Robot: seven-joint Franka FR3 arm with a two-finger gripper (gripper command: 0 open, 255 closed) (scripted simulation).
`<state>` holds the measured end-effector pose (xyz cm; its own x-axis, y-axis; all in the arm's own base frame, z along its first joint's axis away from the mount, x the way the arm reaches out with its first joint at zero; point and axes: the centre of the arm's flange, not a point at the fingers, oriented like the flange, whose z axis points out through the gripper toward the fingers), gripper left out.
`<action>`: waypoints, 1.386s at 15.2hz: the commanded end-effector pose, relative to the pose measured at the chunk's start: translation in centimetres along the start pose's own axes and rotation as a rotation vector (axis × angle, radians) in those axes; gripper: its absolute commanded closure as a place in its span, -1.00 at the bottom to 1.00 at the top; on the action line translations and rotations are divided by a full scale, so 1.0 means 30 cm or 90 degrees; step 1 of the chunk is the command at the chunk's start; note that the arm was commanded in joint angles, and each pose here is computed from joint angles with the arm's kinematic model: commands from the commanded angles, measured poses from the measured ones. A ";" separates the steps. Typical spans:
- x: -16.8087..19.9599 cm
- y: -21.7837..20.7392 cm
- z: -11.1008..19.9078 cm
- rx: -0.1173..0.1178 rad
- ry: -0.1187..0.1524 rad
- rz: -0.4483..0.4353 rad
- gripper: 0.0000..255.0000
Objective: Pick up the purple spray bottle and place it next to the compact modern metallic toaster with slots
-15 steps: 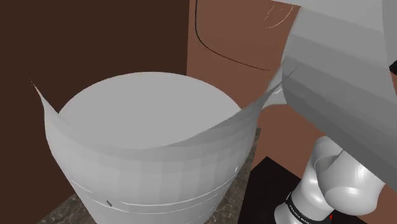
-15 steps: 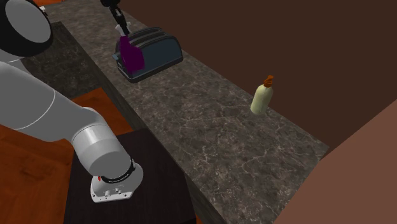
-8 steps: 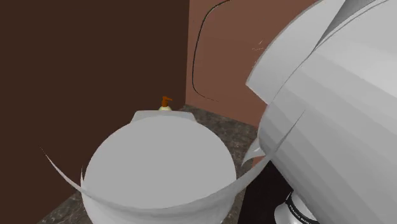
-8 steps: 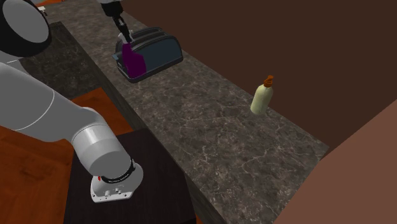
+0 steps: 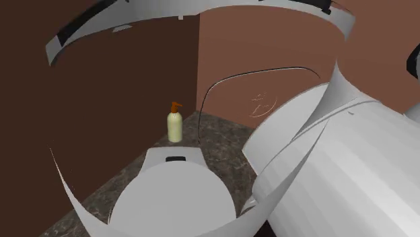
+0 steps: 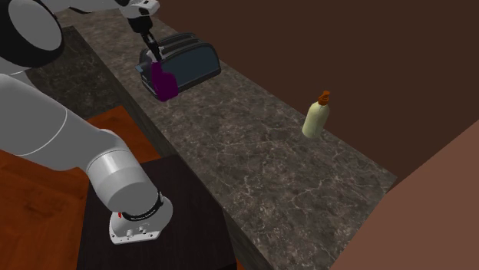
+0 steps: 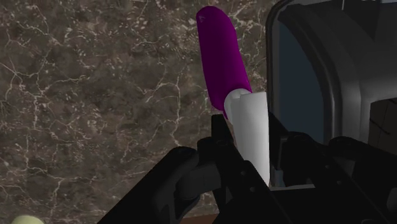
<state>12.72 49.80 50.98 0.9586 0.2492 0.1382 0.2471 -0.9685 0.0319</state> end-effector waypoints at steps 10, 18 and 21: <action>-0.027 -0.006 0.191 0.000 0.000 0.000 1.00; -0.036 -0.008 0.257 0.000 0.000 0.000 1.00; -0.036 -0.008 0.257 0.000 0.000 0.000 1.00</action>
<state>12.71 49.78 43.19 0.9585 0.2492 0.1384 0.2473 -0.9684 0.0315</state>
